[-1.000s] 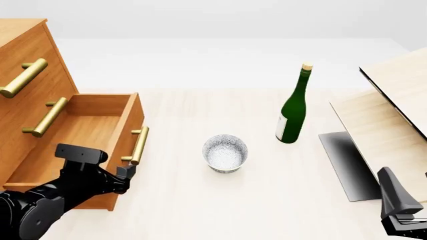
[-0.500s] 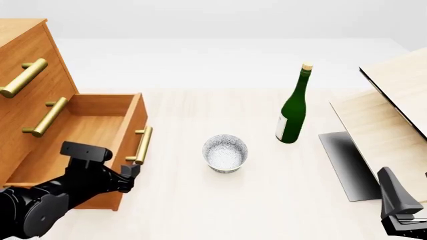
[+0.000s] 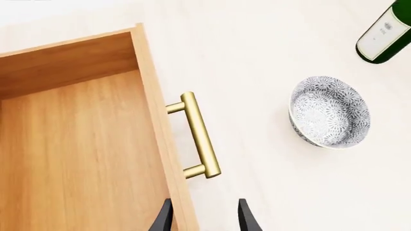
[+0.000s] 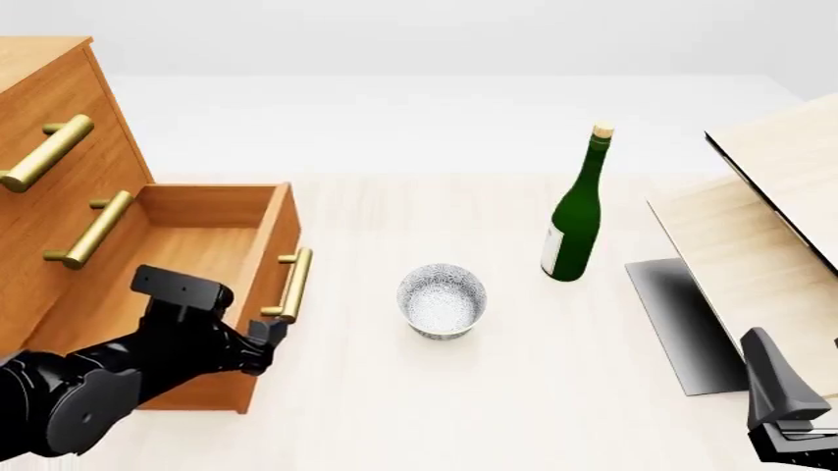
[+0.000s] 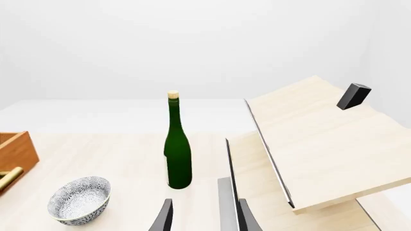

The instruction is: Put the bowl in the bottom drawer of the cabinet and close it.

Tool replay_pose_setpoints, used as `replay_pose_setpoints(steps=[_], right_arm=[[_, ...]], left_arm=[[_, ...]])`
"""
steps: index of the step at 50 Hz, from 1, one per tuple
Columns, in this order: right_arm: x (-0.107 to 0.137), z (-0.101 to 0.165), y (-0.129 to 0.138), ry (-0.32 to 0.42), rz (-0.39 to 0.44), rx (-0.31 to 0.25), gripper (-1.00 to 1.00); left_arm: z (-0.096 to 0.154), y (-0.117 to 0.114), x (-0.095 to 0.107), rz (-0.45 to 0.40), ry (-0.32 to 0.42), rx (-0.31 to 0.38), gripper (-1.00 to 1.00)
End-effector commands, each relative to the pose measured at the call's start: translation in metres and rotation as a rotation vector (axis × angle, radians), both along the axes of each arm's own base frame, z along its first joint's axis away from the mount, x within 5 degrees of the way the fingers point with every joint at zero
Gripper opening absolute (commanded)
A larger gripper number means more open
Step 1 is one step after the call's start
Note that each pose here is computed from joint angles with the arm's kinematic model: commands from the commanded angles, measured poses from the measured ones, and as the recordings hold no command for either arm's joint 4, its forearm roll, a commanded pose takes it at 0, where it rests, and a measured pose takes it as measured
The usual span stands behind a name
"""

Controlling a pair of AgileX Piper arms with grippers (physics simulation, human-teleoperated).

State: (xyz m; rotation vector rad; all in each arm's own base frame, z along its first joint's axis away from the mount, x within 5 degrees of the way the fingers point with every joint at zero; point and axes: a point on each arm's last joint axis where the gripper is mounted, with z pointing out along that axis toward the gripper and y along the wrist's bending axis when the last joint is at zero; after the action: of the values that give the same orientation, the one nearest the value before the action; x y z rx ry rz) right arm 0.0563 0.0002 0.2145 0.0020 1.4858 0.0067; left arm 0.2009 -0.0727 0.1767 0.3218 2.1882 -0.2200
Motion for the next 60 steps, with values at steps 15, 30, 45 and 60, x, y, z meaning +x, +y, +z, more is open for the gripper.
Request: replay_pose_setpoints(steps=[15, 30, 45, 60], right_arm=[[0.000, 0.000, 0.000, 0.000, 0.000, 0.000, 1.00], [0.000, 0.000, 0.000, 0.000, 0.000, 0.000, 1.00], [0.000, 0.000, 0.000, 0.000, 0.000, 0.000, 1.00], [0.000, 0.000, 0.000, 0.000, 0.000, 0.000, 1.00]], left_arm=[[0.010, -0.015, 0.002, -0.049, 0.007, -0.017, 1.00], [0.015, -0.027, -0.001, -0.091, 0.005, -0.043, 1.00], [0.023, -0.025, -0.006, -0.097, -0.016, -0.041, 1.00], [0.043, -0.012, -0.021, -0.099, -0.075, -0.026, 1.00]])
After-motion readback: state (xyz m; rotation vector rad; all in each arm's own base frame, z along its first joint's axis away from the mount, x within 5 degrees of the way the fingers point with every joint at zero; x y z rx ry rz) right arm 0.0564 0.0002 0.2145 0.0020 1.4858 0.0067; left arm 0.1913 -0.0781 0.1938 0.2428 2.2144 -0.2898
